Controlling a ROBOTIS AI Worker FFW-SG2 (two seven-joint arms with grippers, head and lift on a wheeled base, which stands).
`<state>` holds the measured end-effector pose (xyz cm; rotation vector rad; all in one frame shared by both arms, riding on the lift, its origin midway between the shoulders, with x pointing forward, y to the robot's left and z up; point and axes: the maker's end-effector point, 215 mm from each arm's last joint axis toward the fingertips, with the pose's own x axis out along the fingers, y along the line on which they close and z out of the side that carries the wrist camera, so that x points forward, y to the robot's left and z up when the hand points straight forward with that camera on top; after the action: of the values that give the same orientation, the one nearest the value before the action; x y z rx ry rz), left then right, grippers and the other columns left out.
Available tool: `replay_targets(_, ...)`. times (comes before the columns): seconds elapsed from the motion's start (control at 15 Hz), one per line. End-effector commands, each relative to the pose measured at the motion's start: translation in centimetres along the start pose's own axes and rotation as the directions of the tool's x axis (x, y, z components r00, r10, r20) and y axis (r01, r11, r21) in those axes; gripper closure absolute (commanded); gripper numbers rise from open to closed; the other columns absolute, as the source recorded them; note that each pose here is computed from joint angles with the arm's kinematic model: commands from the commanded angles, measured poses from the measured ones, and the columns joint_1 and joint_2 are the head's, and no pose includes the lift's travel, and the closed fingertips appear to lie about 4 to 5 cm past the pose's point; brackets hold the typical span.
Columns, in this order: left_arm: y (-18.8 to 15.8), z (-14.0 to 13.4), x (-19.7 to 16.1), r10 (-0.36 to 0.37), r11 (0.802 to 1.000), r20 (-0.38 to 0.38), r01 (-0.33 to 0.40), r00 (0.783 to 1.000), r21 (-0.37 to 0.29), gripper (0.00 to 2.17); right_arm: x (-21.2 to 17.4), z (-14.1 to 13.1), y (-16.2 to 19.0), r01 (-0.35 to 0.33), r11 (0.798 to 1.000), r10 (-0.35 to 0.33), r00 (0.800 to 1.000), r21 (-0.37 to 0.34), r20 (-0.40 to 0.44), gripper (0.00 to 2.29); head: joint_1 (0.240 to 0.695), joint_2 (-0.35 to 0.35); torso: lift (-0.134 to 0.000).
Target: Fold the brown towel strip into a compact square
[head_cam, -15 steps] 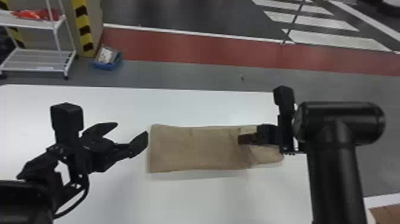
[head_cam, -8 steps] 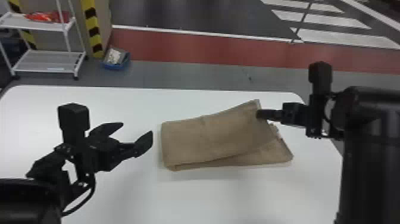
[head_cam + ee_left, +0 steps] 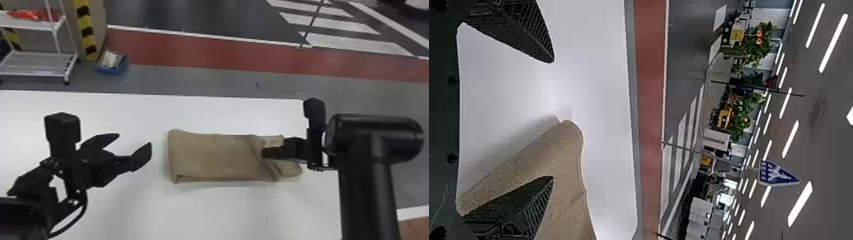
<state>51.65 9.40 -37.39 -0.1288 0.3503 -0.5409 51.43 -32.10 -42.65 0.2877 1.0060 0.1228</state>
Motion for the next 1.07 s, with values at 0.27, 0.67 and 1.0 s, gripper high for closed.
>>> replay_targets(0.27,0.3,-0.1,-0.1,0.006,1.0,-0.001,-0.006,1.0,-0.002,0.04,-6.1,6.4,-1.8,-0.008,1.0,0.005,0.983,0.016,0.184,1.0,0.695,-0.244,-0.124)
replay_targets(0.67,0.1,-0.4,0.1,-0.001,1.0,0.001,0.001,1.0,-0.001,0.04,-3.0,2.5,-3.1,0.023,0.999,-0.025,0.997,0.03,0.068,1.0,0.695,-0.281,-0.124)
replay_targets(1.0,-0.2,-0.6,0.1,-0.005,1.0,-0.001,0.005,1.0,-0.001,0.04,-3.3,1.8,-4.7,0.051,0.998,-0.054,0.997,0.049,0.063,0.99,0.695,-0.287,-0.124)
